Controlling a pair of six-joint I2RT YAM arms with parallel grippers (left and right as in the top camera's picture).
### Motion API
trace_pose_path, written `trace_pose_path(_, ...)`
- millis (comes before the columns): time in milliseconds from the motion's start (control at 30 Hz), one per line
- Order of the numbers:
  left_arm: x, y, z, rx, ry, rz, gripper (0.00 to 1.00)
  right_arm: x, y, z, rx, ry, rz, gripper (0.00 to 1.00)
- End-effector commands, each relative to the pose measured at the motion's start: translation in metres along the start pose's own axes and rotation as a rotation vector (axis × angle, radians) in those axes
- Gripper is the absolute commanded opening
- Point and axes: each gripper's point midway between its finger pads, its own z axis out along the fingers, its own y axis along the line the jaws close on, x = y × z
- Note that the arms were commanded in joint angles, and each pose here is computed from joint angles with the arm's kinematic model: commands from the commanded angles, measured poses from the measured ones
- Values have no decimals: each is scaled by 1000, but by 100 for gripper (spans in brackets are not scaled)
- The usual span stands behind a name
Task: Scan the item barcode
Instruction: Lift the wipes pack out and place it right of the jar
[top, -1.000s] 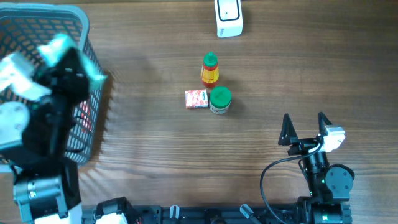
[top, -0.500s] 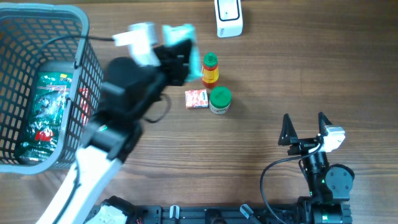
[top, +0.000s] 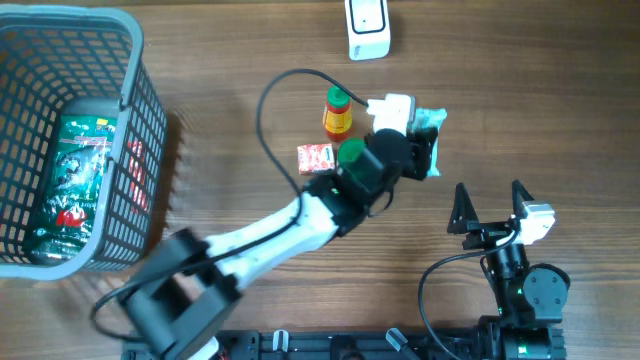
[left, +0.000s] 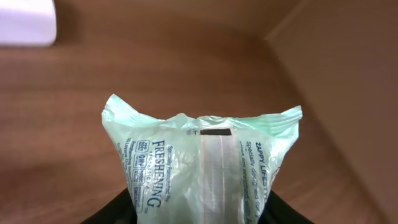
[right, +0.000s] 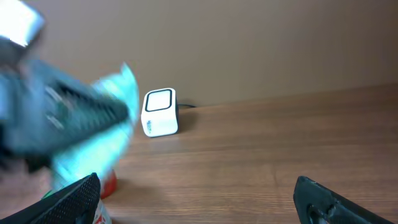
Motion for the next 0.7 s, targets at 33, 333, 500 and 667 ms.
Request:
trace_pose_path(33,18,25,23,-96,1,17,48,-2,0,0,1,-11,-11,100)
trace_pose_path(333,74,62,45,-183,124,42,50,-2,0,0,1,-11,-11,100)
trace_pose_path(500,87,68,42,-206,182,44,49,-2,0,0,1,-11,-11,100)
trace_pose_path(667,93,60,39,-192,207,65,79,-2,0,0,1,-11,-11,100)
